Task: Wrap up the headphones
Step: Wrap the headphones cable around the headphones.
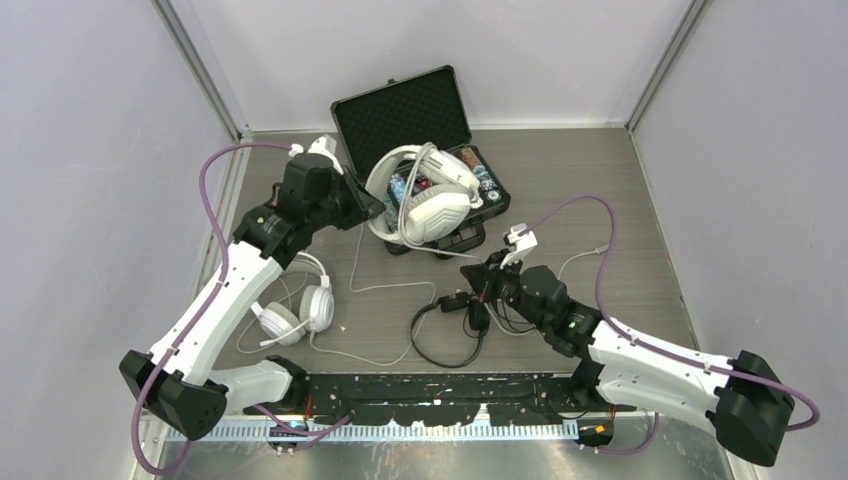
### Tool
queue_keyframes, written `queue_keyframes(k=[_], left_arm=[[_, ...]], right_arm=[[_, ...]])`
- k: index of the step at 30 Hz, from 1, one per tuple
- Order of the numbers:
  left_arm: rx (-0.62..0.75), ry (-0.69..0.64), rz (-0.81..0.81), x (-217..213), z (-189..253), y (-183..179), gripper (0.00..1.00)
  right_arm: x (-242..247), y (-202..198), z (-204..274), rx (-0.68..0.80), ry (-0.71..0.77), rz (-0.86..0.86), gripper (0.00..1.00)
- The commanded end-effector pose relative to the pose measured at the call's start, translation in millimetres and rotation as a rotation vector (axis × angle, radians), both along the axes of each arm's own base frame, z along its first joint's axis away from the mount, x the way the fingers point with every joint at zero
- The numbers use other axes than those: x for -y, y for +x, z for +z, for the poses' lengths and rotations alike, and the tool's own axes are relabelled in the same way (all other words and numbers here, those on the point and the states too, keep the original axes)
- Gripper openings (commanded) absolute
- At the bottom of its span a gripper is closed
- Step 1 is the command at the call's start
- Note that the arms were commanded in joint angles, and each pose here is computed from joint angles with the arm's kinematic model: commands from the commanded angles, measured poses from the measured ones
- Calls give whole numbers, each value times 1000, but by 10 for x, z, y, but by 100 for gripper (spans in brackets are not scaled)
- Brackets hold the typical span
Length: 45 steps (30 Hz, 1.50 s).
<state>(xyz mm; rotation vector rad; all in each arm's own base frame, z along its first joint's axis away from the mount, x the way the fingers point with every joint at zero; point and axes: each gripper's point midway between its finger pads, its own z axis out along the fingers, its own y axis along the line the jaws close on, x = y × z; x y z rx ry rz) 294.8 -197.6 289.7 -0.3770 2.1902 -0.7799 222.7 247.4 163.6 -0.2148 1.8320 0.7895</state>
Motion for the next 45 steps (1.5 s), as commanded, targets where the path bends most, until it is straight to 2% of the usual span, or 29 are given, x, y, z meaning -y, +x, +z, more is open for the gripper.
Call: queue_keyframes(k=[1,8,10,19,24,27,30,39,45], left_arm=[[199,-67,-244,194,534,-88,0],[193,-208,-489,496,627,-264,0],[216,-208,-551,539,637,-315,0],[426,52,-763,473,414,-334,0],[588,226,-863,380,250,-345,0],[707,321,-978,365,156,-400,0],[807,356,-1079,393,97,-484,0],[960,502,-1276,323,-98,-655,0],[1087,617,-1351,291,-60,-668,0]], right_arm=[[156,117,171,10,16,-69,0],[198,224,346,25,15,-73,0],[167,224,415,24,25,-54,0],[-22,2,608,-112,59,88,0],[-23,-167,650,-177,67,136,0],[-57,-278,751,-196,103,182,0],[-125,-391,828,-217,127,250,0],[-135,-576,746,-284,125,314,0],[-240,-753,782,-385,181,396,0]])
